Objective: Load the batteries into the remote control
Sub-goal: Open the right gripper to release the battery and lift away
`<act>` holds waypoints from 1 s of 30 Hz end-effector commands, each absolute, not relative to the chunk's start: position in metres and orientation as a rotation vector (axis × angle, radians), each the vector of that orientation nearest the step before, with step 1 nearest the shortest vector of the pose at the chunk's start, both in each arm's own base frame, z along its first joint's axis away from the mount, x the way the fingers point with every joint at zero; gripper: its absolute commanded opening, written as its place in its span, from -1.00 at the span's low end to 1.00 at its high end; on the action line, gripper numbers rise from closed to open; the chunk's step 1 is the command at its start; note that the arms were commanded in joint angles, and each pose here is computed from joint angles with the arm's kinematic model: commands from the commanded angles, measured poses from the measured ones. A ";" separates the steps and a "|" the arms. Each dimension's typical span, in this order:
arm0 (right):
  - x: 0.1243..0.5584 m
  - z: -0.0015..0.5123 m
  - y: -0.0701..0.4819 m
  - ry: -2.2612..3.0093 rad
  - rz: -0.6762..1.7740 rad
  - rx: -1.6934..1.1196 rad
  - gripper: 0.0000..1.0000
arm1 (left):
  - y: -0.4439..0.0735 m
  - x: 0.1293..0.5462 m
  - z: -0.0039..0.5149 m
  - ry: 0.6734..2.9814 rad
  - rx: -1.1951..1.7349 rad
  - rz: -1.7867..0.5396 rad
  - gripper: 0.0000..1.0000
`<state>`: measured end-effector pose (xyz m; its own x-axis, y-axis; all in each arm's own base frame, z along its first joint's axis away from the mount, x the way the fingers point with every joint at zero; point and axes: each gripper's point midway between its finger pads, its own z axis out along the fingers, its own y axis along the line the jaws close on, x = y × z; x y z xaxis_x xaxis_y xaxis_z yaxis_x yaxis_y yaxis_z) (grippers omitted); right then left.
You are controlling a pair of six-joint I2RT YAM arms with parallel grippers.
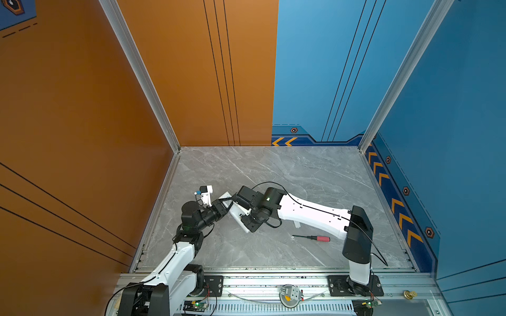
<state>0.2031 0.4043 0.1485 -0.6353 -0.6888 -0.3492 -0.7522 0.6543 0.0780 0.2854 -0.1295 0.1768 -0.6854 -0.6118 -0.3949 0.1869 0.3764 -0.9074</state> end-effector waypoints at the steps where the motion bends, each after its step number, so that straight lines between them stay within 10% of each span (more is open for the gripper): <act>1: 0.207 0.152 0.402 2.588 0.278 -1.132 -0.69 | -0.131 0.282 0.182 1.883 -0.322 -1.378 -1.00; 30: 0.204 0.197 0.405 2.499 0.353 -1.108 -0.32 | -0.134 0.281 0.184 1.887 -0.313 -1.401 -1.00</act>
<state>0.2034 0.4131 0.1648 -0.6246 -0.6781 -0.3874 -0.7574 0.6469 0.0888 0.2850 -0.1296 0.1785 -0.6833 -0.6120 -0.3981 0.1920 0.3755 -0.9067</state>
